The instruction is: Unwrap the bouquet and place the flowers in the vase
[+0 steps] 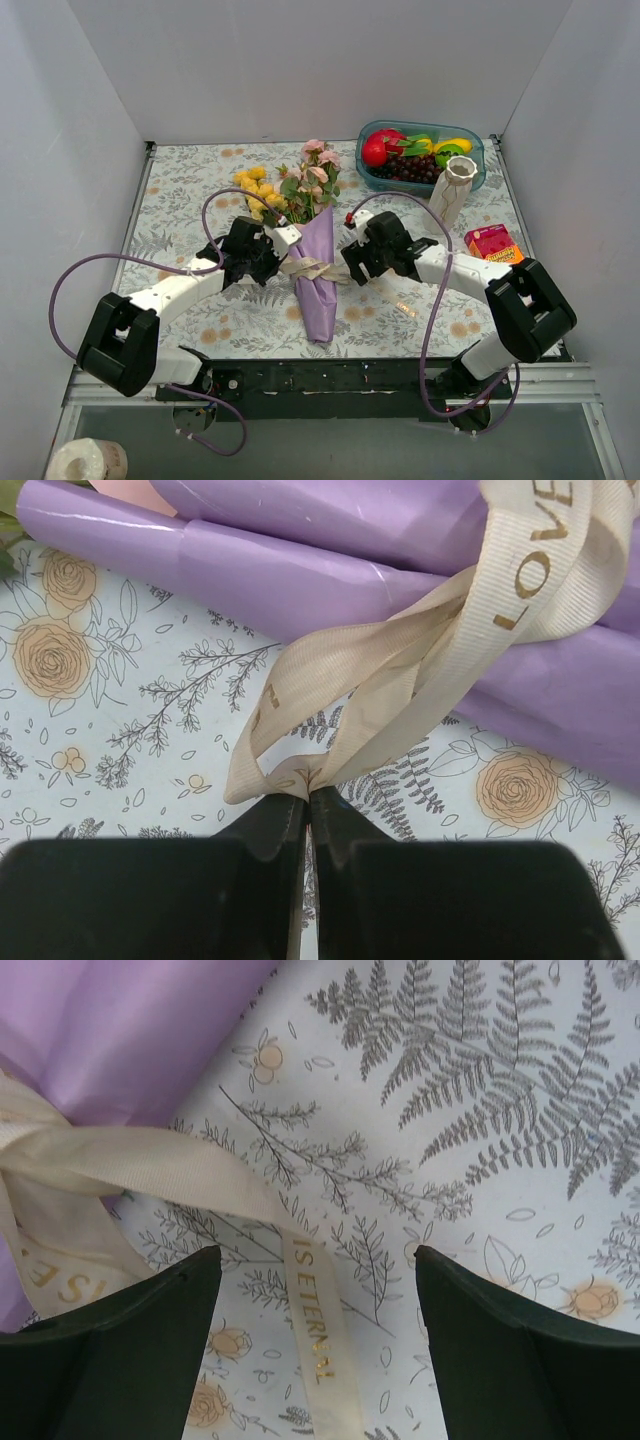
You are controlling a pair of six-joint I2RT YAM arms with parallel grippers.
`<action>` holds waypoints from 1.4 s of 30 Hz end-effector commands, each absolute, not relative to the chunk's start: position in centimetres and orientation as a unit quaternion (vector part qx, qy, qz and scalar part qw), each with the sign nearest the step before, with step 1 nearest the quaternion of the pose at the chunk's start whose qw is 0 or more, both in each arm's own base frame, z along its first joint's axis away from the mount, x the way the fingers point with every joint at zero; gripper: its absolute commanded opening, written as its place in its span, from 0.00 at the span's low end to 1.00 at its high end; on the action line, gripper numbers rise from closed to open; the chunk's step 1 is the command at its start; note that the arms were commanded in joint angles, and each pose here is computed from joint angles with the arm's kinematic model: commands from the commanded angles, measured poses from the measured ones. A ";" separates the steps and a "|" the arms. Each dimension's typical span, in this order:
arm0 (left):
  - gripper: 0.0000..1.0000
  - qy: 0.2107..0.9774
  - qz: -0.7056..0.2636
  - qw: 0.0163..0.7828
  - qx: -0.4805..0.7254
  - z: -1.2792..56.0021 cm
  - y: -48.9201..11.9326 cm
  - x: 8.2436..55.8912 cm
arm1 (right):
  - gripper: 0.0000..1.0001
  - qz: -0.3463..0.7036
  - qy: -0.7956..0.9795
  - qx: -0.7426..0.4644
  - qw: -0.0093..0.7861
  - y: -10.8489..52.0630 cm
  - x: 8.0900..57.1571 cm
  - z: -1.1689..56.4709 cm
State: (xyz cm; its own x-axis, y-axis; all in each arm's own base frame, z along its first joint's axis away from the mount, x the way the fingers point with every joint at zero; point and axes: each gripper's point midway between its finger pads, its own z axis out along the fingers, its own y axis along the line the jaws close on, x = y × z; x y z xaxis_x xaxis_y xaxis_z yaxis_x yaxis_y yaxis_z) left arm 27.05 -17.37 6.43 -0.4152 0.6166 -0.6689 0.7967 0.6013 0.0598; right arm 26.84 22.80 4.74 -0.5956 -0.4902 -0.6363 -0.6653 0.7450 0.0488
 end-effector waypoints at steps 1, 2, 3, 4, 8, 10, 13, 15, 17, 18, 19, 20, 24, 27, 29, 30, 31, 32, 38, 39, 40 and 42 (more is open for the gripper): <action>0.00 0.825 -0.139 0.351 0.421 8.3 -17.8 27.4 | 0.84 0.168 0.850 -0.352 0.354 26.0 29.4 6.8; 0.00 0.825 -0.136 0.353 0.419 8.4 -17.7 27.5 | 0.84 0.170 0.848 -0.356 0.353 26.3 29.5 6.7; 0.00 0.826 -0.133 0.354 0.418 8.5 -17.7 27.5 | 0.83 0.169 0.851 -0.359 0.343 26.5 29.4 6.0; 0.00 0.826 -0.132 0.355 0.418 8.6 -17.6 27.5 | 0.82 0.172 0.850 -0.364 0.339 26.8 29.3 5.7; 0.00 0.826 -0.124 0.357 0.419 8.7 -17.4 27.6 | 0.74 0.186 0.850 -0.378 0.315 27.6 28.3 4.2; 0.00 0.826 -0.123 0.355 0.419 8.6 -17.3 27.5 | 0.59 0.185 0.856 -0.374 0.304 27.7 27.9 3.5; 0.00 0.828 -0.125 0.354 0.417 8.6 -17.3 27.5 | 0.46 0.188 0.861 -0.372 0.291 27.7 27.3 2.8; 0.00 0.828 -0.126 0.355 0.416 8.7 -17.4 27.6 | 0.41 0.190 0.859 -0.372 0.297 27.6 26.9 3.0; 0.00 0.826 -0.126 0.359 0.415 9.0 -17.5 27.7 | 0.26 0.187 0.859 -0.367 0.304 27.5 27.0 3.3; 0.00 0.826 -0.126 0.362 0.414 9.2 -17.5 27.8 | 0.14 0.188 0.857 -0.365 0.312 27.4 27.0 3.9; 0.00 0.825 -0.125 0.363 0.414 9.4 -17.4 27.8 | 0.02 0.178 0.859 -0.358 0.320 27.2 27.3 4.3; 0.00 0.824 -0.125 0.366 0.414 9.7 -17.5 27.9 | 0.01 0.170 0.862 -0.355 0.320 26.7 27.4 4.5; 0.00 0.819 -0.123 0.386 0.407 11.9 -17.6 28.5 | 0.01 0.137 0.865 -0.317 0.364 25.3 28.3 8.1; 0.00 0.811 -0.120 0.405 0.405 14.1 -17.5 28.7 | 0.01 0.106 0.865 -0.267 0.411 23.2 28.9 11.5; 0.00 0.809 -0.111 0.417 0.399 15.3 -16.9 29.0 | 0.01 0.088 0.863 -0.242 0.435 21.7 28.9 12.7; 0.00 0.812 -0.101 0.424 0.389 15.9 -16.2 29.5 | 0.01 0.092 0.854 -0.230 0.458 21.1 28.8 14.4; 0.00 0.813 -0.095 0.429 0.382 16.5 -15.7 29.8 | 0.01 0.082 0.854 -0.220 0.464 20.4 28.6 14.8; 0.00 0.814 -0.089 0.436 0.373 17.2 -15.2 30.2 | 0.01 0.078 0.853 -0.214 0.469 19.9 28.5 15.3; 0.00 0.839 -0.001 0.460 0.291 19.2 -7.6 33.3 | 0.01 0.009 0.874 -0.145 0.464 15.4 27.3 16.5; 0.00 0.845 0.017 0.461 0.270 19.3 -5.7 33.6 | 0.01 -0.003 0.876 -0.131 0.464 14.6 27.1 16.7; 0.00 0.846 0.031 0.461 0.266 19.4 -4.6 33.7 | 0.01 -0.031 0.882 -0.108 0.458 13.1 26.7 16.4; 0.00 0.851 0.051 0.464 0.241 19.8 -1.9 33.7 | 0.01 -0.046 0.882 -0.089 0.460 11.9 26.2 16.7</action>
